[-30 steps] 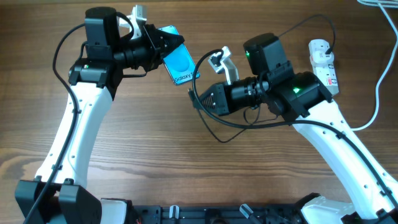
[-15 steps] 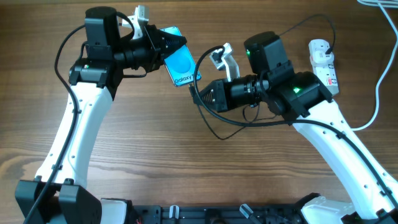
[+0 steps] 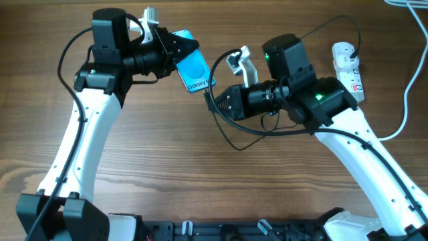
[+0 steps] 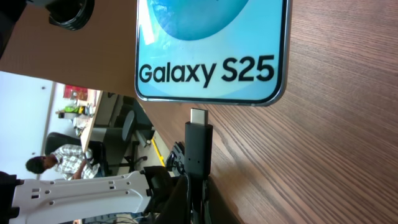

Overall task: Plug charger to phone and switch on socket
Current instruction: 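Align the USB-C plug under the phone's bottom port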

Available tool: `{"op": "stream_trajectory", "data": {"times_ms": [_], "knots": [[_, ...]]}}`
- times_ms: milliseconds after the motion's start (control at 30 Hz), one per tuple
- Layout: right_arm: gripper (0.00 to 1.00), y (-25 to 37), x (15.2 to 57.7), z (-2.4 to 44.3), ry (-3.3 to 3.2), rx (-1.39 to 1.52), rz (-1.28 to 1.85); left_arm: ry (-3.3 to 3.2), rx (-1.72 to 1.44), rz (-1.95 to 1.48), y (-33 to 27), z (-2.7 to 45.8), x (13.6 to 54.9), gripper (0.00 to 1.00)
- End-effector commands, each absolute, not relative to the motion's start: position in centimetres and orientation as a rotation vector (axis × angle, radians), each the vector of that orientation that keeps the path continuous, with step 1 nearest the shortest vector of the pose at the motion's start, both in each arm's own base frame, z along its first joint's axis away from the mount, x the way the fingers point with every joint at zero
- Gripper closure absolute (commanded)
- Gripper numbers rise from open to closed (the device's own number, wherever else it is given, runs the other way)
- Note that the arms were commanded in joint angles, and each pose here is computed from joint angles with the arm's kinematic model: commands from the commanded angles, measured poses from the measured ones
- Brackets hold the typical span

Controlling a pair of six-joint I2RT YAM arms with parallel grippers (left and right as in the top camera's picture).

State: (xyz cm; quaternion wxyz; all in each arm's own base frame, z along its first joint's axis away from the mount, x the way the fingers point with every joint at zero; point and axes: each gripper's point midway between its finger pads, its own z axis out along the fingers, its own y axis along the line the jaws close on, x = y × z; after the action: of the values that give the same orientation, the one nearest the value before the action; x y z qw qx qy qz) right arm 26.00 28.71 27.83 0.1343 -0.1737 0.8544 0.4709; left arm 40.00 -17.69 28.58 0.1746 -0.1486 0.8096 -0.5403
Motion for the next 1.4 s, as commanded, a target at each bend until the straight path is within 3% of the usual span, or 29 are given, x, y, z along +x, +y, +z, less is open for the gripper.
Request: {"op": "stream_trajectory", "data": {"times_ms": [0,1367], "knots": [[0.96,28.73,26.26,27.96,2.470,-0.490,1.366,2.299,-0.417,-1.520,-17.43,28.34,39.99,0.96],[0.96,28.82,26.92,27.48,2.473,-0.466,1.284,2.286,-0.405,-1.560,-17.93,28.92,39.87,0.96]]}}
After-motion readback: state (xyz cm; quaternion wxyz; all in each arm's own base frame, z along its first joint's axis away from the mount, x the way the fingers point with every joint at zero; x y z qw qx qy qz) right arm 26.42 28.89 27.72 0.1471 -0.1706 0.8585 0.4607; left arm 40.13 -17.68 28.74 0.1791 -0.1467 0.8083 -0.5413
